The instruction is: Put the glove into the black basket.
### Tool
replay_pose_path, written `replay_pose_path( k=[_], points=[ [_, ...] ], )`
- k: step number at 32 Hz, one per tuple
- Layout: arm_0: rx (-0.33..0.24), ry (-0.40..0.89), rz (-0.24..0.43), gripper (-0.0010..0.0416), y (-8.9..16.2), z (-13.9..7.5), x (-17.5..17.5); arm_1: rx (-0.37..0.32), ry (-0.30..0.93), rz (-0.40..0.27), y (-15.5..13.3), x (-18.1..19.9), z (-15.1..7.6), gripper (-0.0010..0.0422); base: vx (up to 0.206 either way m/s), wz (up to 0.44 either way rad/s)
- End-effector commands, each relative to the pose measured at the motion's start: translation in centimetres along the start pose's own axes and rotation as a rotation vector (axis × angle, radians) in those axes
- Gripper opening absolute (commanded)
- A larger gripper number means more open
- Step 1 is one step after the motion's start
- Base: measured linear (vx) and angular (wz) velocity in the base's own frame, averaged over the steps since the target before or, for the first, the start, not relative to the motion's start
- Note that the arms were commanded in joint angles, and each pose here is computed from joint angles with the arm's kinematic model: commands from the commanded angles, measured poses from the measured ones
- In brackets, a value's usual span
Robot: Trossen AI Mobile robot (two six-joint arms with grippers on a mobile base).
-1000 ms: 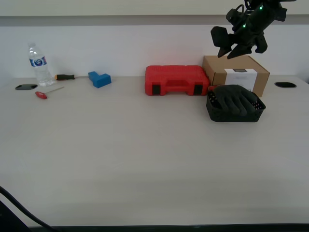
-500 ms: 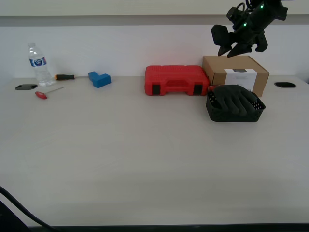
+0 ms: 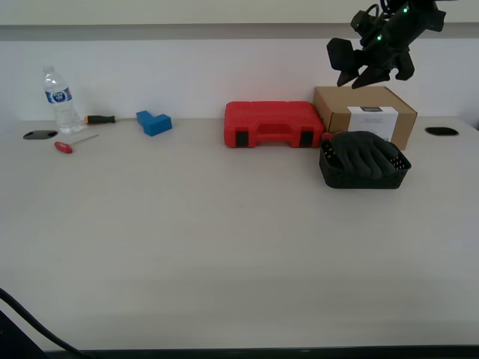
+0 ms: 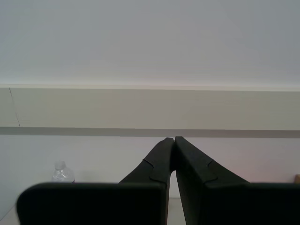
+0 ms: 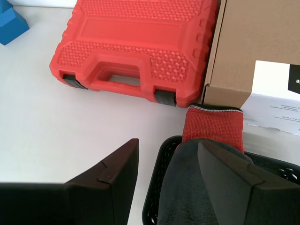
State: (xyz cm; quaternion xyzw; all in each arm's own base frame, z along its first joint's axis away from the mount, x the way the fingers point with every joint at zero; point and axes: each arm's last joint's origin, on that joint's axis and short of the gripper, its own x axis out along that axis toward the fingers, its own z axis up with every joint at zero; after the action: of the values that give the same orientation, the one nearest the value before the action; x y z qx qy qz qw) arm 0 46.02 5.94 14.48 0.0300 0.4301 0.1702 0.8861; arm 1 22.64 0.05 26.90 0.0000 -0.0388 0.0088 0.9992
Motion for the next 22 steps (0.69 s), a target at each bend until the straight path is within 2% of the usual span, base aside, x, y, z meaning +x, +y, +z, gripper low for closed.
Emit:
replay_pose_path(
  k=[1,22],
  points=[
    [-0.001,-0.002,0.003,0.0174,0.01,0.03,0.00,0.000,-0.006,0.000,0.00,0.01,0.07,0.0000,0.000,0.000],
    [-0.002,-0.003,0.003,0.0174,0.01,0.04,0.00,0.000,-0.006,0.000,0.00,0.01,0.07,0.0000,0.000,0.000]
  ],
)
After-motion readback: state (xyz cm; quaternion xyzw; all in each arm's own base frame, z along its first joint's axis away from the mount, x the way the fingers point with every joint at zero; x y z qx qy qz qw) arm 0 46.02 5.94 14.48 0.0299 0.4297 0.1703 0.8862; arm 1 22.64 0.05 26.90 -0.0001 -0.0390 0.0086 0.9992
